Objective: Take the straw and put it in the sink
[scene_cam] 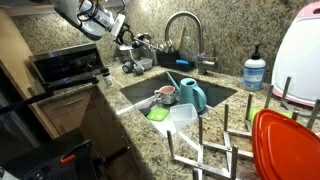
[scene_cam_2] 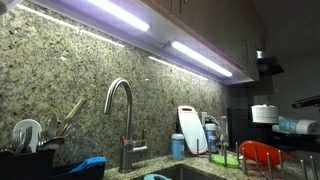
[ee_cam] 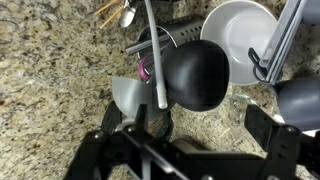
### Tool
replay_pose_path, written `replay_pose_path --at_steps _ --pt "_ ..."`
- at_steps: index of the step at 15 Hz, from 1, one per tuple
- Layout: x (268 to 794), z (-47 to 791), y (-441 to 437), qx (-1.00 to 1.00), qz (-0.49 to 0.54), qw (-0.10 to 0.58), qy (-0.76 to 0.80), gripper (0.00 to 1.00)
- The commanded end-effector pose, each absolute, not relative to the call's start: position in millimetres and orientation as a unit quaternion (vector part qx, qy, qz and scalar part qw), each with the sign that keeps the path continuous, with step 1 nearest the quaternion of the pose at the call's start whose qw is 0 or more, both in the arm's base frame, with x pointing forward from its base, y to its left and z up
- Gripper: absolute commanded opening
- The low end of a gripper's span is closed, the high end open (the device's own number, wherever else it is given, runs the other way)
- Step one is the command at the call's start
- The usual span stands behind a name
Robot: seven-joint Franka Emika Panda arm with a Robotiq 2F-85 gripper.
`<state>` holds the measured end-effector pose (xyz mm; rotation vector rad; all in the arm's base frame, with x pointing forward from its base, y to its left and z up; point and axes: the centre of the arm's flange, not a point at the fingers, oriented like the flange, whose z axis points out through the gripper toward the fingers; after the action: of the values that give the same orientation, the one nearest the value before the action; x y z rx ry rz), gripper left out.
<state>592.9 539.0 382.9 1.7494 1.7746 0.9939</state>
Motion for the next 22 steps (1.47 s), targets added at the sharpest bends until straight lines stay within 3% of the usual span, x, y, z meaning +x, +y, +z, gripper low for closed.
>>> replay_pose_path --at_steps 1,6,7,9,15,16,18,22 --pt "595.3 386.4 538.6 0.633 0.357 0.231 0.647 1.0" --pt "600.9 384.9 534.7 0.636 0.36 0.239 0.64 1.0" --pt "601.4 384.8 533.3 0.636 0.359 0.241 0.64 0.75" --pt "602.4 384.9 532.2 0.635 0.359 0.243 0.639 0.66" --pt "602.7 385.5 532.3 0.632 0.36 0.243 0.642 0.18" --pt "603.6 386.4 533.2 0.627 0.363 0.246 0.645 0.62" --pt "606.4 387.1 534.4 0.615 0.367 0.251 0.651 0.58" --pt "612.9 386.1 530.5 0.6 0.377 0.264 0.654 0.85"
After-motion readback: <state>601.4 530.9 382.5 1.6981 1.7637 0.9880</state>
